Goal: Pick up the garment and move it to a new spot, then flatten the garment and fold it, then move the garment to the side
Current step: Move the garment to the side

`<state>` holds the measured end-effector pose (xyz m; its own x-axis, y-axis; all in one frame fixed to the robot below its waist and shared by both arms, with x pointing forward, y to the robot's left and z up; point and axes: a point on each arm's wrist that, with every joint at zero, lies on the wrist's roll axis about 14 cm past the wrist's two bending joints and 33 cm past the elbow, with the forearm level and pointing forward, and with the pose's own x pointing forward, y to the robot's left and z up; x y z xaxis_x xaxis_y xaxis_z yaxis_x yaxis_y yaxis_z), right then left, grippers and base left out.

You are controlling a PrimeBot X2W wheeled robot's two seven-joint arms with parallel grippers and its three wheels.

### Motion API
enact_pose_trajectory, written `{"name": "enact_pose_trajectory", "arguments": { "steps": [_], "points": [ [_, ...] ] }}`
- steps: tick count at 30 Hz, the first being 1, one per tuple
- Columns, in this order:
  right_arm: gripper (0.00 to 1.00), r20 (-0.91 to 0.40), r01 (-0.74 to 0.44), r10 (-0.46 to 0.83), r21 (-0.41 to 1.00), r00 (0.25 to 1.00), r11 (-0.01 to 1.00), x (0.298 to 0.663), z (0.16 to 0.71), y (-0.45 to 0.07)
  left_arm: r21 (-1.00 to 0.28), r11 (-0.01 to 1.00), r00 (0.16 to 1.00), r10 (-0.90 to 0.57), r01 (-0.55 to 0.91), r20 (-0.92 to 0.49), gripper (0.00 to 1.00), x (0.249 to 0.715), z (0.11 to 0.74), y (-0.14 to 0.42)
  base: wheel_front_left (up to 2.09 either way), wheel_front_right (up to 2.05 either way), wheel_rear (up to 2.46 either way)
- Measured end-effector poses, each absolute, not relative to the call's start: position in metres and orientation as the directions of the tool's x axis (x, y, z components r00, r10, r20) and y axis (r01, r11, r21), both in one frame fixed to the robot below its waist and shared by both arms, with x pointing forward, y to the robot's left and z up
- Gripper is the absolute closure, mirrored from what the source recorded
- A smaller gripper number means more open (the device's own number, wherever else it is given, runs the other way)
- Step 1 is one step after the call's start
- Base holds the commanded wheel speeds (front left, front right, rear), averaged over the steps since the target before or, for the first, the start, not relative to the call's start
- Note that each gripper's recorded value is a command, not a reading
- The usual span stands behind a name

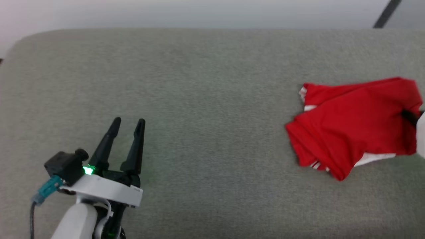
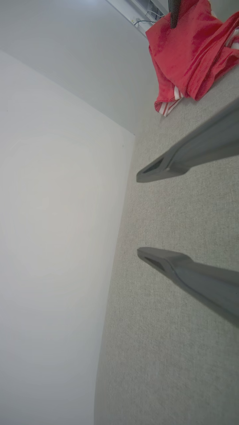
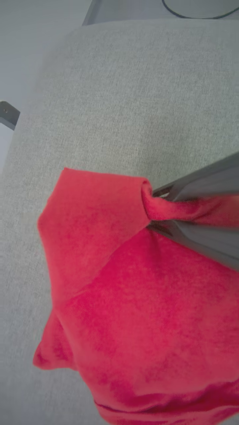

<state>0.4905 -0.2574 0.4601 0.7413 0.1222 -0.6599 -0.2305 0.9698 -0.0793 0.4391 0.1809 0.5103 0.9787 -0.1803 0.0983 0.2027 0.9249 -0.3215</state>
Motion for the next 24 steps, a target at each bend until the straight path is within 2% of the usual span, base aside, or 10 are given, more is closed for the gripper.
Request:
{"name": "enact_pose_trajectory", "arguments": {
  "steps": [12, 24],
  "points": [
    [1.00, -0.610, -0.097, -0.048, -0.202, 0.791, 0.975, 0.491, 0.471, -0.335, -0.326, 0.889, 0.946, -0.317, 0.322, 0.071, 0.00, 0.479, 0.487, 0.136, 0.00, 0.00, 0.00],
    [1.00, -0.547, -0.015, -0.210, -0.378, 0.811, 0.926, 0.489, 0.481, -0.403, -0.342, 0.848, 0.909, -0.415, 0.404, 0.045, 0.00, 0.504, 0.460, 0.101, 0.00, 0.00, 0.00]
  ]
}}
